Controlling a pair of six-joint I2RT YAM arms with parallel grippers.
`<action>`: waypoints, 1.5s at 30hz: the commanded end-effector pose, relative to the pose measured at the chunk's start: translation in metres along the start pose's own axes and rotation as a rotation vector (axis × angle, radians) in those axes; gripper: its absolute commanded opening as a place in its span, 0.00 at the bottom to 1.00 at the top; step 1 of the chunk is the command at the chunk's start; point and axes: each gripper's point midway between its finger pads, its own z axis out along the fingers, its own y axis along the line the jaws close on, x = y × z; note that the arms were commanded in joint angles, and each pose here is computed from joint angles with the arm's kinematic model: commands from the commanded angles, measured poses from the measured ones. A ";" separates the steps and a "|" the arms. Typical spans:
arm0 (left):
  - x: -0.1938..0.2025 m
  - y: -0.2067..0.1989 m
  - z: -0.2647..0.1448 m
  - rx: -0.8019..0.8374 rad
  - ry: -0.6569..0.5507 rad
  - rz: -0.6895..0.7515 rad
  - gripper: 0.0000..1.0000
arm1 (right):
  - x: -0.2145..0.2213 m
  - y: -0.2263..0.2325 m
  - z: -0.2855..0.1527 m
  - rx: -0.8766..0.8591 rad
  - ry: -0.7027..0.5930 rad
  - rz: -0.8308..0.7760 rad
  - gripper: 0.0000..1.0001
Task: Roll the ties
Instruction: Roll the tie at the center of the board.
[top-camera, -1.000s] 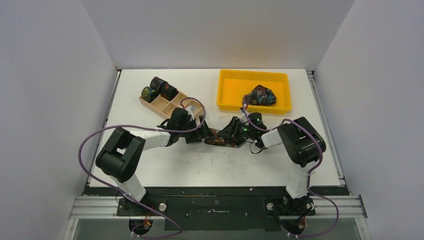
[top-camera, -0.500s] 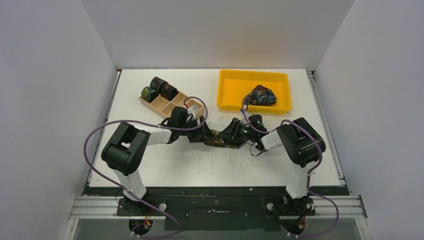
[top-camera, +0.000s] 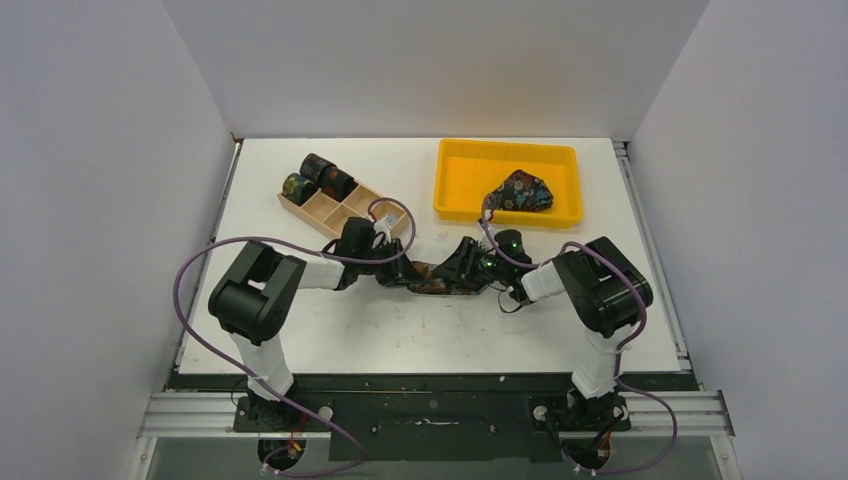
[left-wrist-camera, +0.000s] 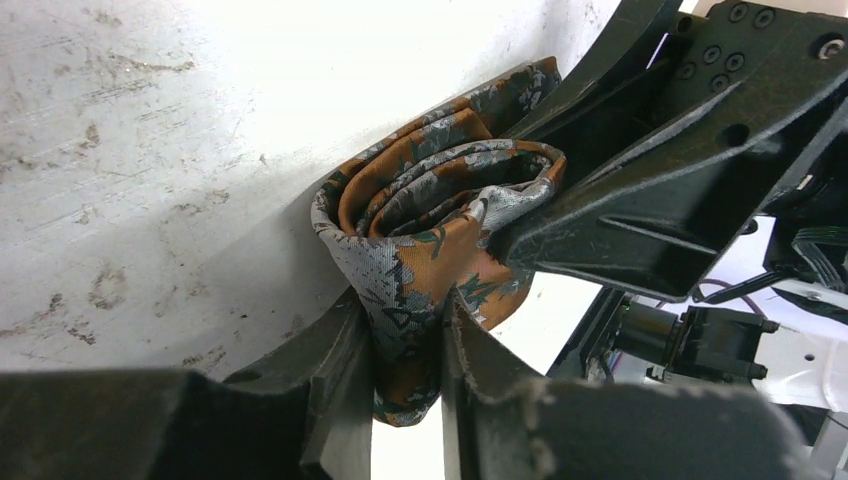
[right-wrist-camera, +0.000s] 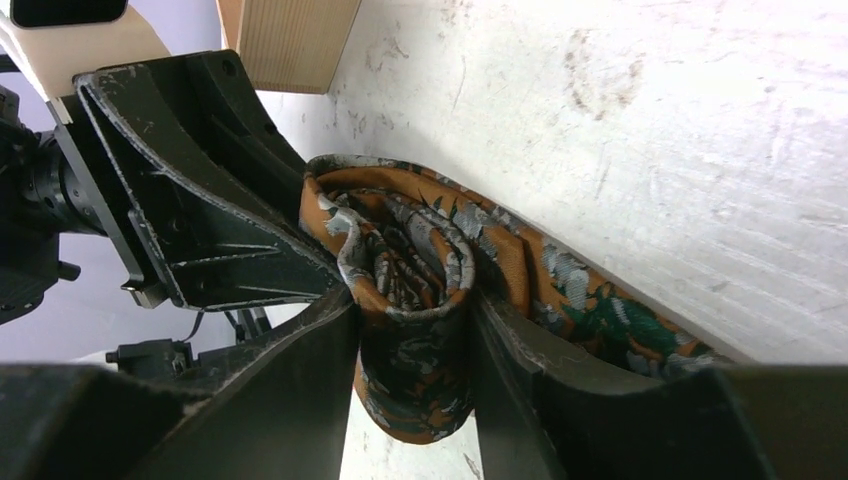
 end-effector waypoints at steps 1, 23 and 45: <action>0.004 -0.012 -0.004 0.026 0.004 0.056 0.10 | 0.022 -0.011 -0.002 0.102 0.058 -0.013 0.49; -0.010 0.046 -0.101 -0.718 0.039 0.178 0.00 | -0.022 0.032 -0.061 0.319 -0.184 -0.309 0.76; -0.024 0.025 -0.140 -1.395 0.003 0.586 0.00 | 0.021 -0.010 -0.088 0.400 -0.162 -0.291 0.75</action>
